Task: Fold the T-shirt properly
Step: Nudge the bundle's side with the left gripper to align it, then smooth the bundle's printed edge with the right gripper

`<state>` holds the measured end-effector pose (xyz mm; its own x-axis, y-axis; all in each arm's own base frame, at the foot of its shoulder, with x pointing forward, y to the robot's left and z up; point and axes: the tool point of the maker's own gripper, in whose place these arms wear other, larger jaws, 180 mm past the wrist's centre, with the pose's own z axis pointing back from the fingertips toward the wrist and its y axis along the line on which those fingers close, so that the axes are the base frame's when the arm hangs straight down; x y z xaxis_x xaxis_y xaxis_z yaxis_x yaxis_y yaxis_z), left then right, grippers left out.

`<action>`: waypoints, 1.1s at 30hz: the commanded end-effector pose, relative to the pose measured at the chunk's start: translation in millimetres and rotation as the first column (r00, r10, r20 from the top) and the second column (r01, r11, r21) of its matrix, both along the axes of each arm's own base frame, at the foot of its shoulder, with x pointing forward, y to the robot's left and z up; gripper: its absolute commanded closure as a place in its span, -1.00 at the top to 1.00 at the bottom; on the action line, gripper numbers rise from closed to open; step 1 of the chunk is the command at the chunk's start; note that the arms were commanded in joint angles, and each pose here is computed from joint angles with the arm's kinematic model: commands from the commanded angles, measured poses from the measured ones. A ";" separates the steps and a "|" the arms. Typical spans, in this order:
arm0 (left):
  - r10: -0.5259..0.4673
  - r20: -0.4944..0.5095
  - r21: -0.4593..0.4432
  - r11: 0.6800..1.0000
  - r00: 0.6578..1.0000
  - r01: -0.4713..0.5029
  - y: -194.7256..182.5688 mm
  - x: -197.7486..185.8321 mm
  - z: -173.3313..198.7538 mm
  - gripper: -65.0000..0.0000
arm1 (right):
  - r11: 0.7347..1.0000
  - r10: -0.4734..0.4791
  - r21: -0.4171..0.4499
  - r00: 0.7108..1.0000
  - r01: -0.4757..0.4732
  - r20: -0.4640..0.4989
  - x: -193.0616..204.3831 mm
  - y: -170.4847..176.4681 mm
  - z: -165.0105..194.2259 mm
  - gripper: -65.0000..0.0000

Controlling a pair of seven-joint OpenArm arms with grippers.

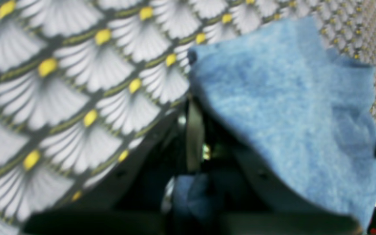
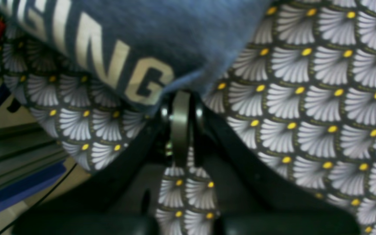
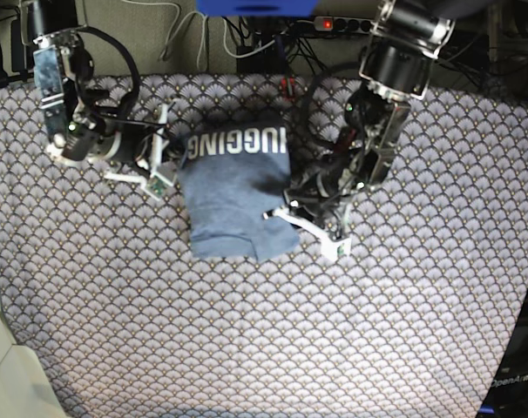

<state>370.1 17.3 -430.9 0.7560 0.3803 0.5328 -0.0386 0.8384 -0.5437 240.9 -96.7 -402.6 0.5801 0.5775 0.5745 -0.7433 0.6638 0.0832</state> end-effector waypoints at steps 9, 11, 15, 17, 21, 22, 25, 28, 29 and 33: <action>0.016 0.034 -0.028 0.999 0.999 -0.015 -11.4 14.2 10.2 -0.99 | 0.999 0.024 0.035 1.000 -0.024 0.001 -11.4 11.6 3.1 -1.00; 0.011 0.088 -0.036 0.999 0.996 -0.008 -9.9 18.8 29.0 -0.99 | 1.000 -0.008 0.013 1.000 0.008 0.011 -6.4 -5.0 4.8 -1.00; 0.002 0.175 0.000 1.000 0.984 -0.002 15.8 11.3 53.6 -0.99 | 0.999 -0.050 -0.016 0.997 0.051 0.059 1.2 -26.9 18.5 -1.00; 0.030 0.210 0.014 0.999 0.977 -0.033 38.7 7.3 64.3 -0.99 | 0.999 -0.024 -0.024 0.992 0.027 0.123 4.4 -24.6 39.3 -1.00; 0.171 0.192 0.046 0.982 0.966 -0.183 102.0 -16.6 59.9 -0.99 | 0.999 0.044 -0.037 0.981 -0.037 0.190 -3.6 -0.8 68.5 -1.00; 0.200 0.181 0.051 0.976 0.963 -0.212 112.3 -22.9 56.8 -0.99 | 0.998 0.054 -0.025 0.980 -0.050 0.192 -3.4 7.7 69.8 -1.00; 0.246 0.154 0.088 0.961 0.957 -0.261 141.9 -47.3 47.4 -0.99 | 0.995 0.085 0.034 0.977 -0.093 0.194 -0.6 39.8 71.8 -1.00; 0.260 0.145 0.113 0.954 0.955 -0.277 156.0 -64.6 45.5 -0.99 | 0.986 0.114 0.094 0.972 -0.136 0.207 -1.3 70.0 78.3 -1.00; 0.269 0.142 0.123 0.950 0.953 -0.287 162.4 -71.1 45.3 -0.99 | 0.982 0.130 0.108 0.968 -0.156 0.215 -1.2 80.1 81.5 -1.00; 0.290 0.142 0.138 0.941 0.946 -0.309 174.8 -89.2 48.9 -0.99 | 0.965 0.198 0.122 0.951 -0.231 0.236 0.2 104.7 87.7 -1.00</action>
<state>271.6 192.6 -395.1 0.5774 0.4910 0.6523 -0.2735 0.8691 -0.4120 237.1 5.1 -323.9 0.3203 0.5957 0.7366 -0.8770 0.4805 -0.0072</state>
